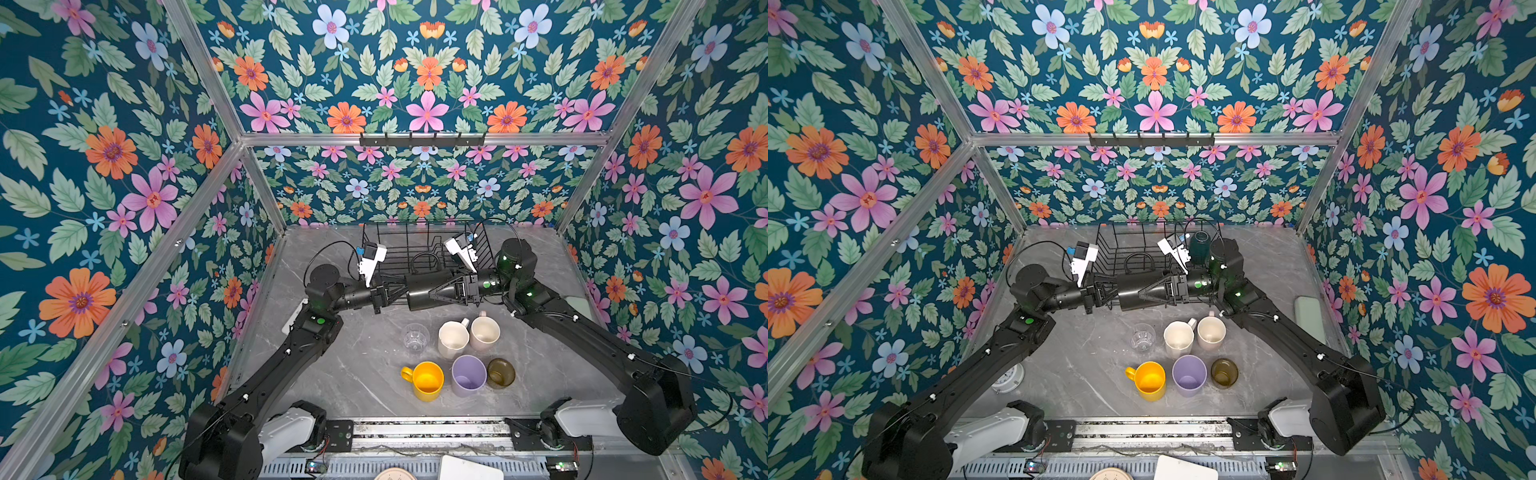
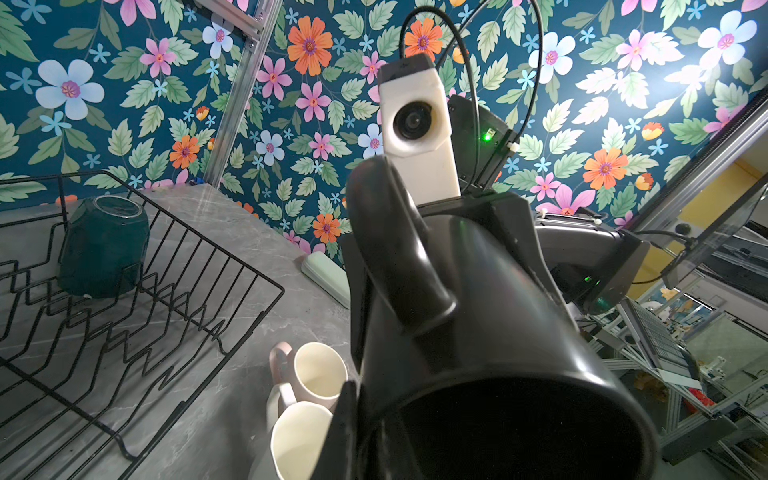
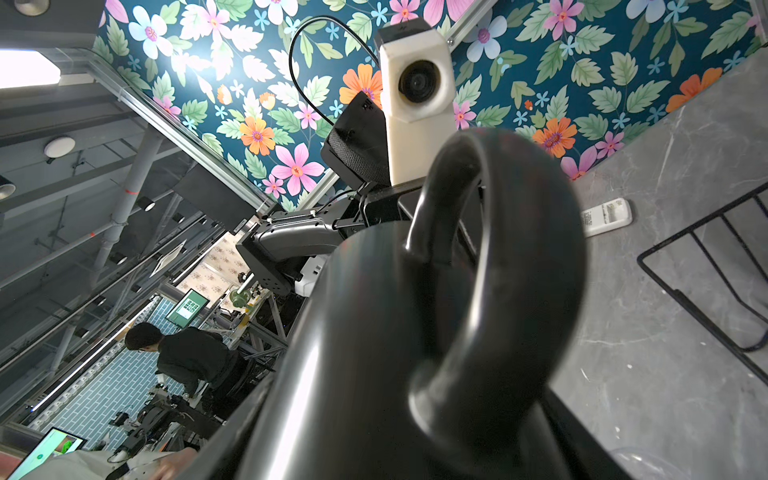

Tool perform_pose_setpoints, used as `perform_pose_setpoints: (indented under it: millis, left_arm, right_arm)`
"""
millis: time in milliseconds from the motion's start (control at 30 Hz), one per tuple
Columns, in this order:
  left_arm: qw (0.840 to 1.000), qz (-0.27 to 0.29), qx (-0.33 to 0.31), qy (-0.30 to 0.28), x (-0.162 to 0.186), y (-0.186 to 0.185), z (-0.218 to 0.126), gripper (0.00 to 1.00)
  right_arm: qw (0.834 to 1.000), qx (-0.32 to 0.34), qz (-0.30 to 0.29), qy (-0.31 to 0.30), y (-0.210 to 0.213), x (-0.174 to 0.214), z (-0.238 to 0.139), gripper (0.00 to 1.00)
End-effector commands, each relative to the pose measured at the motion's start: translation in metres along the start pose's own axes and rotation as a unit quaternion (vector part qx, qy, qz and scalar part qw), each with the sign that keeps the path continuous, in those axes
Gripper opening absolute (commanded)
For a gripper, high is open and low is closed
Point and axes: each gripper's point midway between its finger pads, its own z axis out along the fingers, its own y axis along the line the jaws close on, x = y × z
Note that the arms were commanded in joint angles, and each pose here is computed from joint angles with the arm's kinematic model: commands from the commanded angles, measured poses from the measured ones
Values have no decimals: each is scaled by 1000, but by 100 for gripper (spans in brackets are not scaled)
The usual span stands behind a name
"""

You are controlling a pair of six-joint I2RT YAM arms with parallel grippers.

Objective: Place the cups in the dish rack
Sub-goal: 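Grasp the black mug body with the right gripper, then open the left gripper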

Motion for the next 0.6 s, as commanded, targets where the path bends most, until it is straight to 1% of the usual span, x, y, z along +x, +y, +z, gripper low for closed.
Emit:
perform_pose_setpoints:
  millis: [0, 33, 200, 267, 300, 333, 367, 400, 567]
  left_arm:
    - [998, 46, 38, -22, -17, -21, 0, 0]
    - [998, 45, 39, -21, -16, -21, 0, 0]
    - [998, 43, 40, -20, -15, -21, 0, 0]
    - [998, 43, 41, -19, -15, -21, 0, 0]
    - [998, 44, 41, -19, -16, -21, 0, 0]
    - [998, 43, 42, -19, -15, -21, 0, 0]
    - [998, 43, 42, -19, -15, -21, 0, 0]
    - [998, 44, 42, -19, -15, -22, 0, 0]
    - [998, 37, 39, -17, -14, -19, 0, 0]
  right_arm:
    - [999, 37, 19, -19, -18, -3, 1, 58]
    - [999, 37, 19, -19, -18, -3, 1, 55]
    - [999, 38, 17, -20, -17, -3, 1, 44]
    - [999, 40, 16, -22, -18, -4, 1, 38]
    - [999, 41, 16, -23, -17, -4, 2, 32]
    - [999, 41, 16, -23, -17, -4, 2, 19]
    - [999, 43, 15, -24, -18, -5, 1, 9]
    - [999, 44, 15, -25, -18, -4, 2, 1]
    - [998, 49, 9, -32, -16, -7, 0, 0]
